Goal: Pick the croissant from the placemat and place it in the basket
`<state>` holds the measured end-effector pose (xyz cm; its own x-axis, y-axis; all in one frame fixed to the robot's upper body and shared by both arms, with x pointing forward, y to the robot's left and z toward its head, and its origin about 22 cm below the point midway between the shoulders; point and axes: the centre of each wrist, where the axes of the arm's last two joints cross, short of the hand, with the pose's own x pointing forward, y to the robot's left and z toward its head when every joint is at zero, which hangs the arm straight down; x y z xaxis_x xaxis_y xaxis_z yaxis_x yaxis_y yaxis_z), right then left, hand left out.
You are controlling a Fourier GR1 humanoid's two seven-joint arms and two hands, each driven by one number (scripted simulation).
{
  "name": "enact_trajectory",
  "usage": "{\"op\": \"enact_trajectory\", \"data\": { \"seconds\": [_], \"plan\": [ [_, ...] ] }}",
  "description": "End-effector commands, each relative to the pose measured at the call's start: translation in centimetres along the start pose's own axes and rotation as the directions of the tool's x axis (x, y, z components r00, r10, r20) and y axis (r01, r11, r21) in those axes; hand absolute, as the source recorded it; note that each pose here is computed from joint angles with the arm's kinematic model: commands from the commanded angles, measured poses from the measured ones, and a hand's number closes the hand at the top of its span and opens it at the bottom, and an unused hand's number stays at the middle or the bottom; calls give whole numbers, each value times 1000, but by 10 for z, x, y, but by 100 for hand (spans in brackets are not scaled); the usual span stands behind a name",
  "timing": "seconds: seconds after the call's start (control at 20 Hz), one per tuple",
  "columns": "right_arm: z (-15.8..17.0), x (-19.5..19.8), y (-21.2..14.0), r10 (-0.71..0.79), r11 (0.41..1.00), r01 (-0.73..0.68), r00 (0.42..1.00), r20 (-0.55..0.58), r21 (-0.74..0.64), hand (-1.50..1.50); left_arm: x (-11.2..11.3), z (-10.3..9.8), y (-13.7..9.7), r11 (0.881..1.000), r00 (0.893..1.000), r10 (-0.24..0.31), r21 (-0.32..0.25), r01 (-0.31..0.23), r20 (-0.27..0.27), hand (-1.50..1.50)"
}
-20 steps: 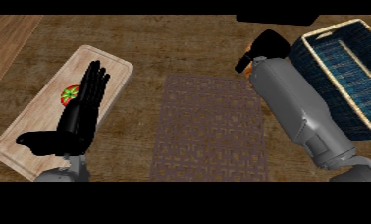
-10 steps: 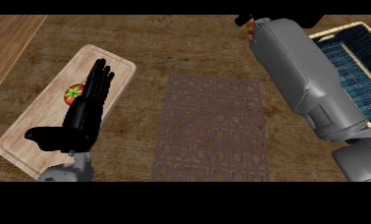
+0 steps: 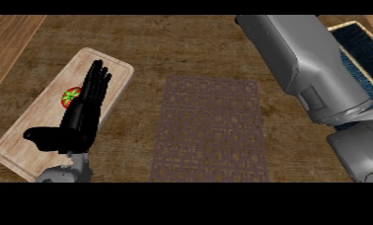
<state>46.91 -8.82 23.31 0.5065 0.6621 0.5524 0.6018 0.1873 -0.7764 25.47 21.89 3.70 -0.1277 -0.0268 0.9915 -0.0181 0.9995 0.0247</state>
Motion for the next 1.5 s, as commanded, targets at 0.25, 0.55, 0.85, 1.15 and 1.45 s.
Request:
{"op": "enact_trajectory", "data": {
  "seconds": [0.25,0.55,0.85,1.15,1.45],
  "plan": [
    [-15,11,-12,45,994,-73,948,-315,-79,150,-11,12,-6,999,1000,9,47,-8,-21,0],
    [-32,-8,-3,145,979,-186,918,-368,-78,150,1,4,8,997,1000,-6,71,7,-15,0],
    [-39,-21,3,105,981,-157,920,-377,-111,150,-8,17,14,996,999,-8,84,11,-33,0],
    [-62,-46,4,123,979,-177,910,-396,-102,150,0,13,30,994,999,-14,111,17,-30,0],
    [-54,-77,33,198,972,-231,891,-409,-34,150,2,12,26,994,999,-13,112,17,-41,0]
  ]
}}
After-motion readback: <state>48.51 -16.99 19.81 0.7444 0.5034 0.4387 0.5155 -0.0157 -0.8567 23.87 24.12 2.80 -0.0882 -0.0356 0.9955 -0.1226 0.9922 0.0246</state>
